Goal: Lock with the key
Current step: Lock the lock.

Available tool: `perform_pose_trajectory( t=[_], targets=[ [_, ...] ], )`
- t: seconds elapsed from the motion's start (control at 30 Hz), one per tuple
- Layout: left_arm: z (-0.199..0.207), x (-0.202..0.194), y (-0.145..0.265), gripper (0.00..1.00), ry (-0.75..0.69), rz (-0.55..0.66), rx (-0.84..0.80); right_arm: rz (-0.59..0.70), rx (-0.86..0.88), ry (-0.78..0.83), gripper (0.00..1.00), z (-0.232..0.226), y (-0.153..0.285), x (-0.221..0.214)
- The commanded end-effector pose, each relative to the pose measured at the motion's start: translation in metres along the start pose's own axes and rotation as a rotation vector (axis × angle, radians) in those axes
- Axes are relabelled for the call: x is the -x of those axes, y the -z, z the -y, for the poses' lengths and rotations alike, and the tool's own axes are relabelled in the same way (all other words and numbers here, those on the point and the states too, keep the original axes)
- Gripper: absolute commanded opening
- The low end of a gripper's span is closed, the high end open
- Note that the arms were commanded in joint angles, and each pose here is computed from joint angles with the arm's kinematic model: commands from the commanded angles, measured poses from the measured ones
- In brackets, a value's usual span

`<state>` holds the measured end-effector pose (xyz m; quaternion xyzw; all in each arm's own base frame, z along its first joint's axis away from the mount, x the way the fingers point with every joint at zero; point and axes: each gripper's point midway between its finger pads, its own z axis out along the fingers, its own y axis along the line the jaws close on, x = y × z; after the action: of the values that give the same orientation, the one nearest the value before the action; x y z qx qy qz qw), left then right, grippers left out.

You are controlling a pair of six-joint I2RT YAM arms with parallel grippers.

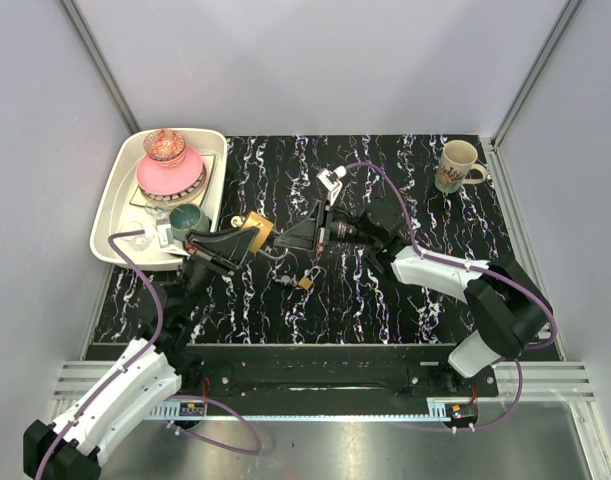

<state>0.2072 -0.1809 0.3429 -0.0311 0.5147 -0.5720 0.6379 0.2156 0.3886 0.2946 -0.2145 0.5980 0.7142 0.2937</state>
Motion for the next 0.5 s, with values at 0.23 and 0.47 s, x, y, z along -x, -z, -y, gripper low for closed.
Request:
perform_pose_trajectory(
  t=[0.23, 0.47],
  targets=[
    [0.017, 0.041, -0.009, 0.0, -0.029, 0.135, 0.0, 0.042, -0.019, 0.117, 0.0, -0.022, 0.011, 0.009],
    [0.018, 0.032, -0.016, 0.0, -0.016, 0.089, -0.014, 0.038, -0.055, 0.151, 0.0, -0.019, 0.012, 0.01]
  ],
)
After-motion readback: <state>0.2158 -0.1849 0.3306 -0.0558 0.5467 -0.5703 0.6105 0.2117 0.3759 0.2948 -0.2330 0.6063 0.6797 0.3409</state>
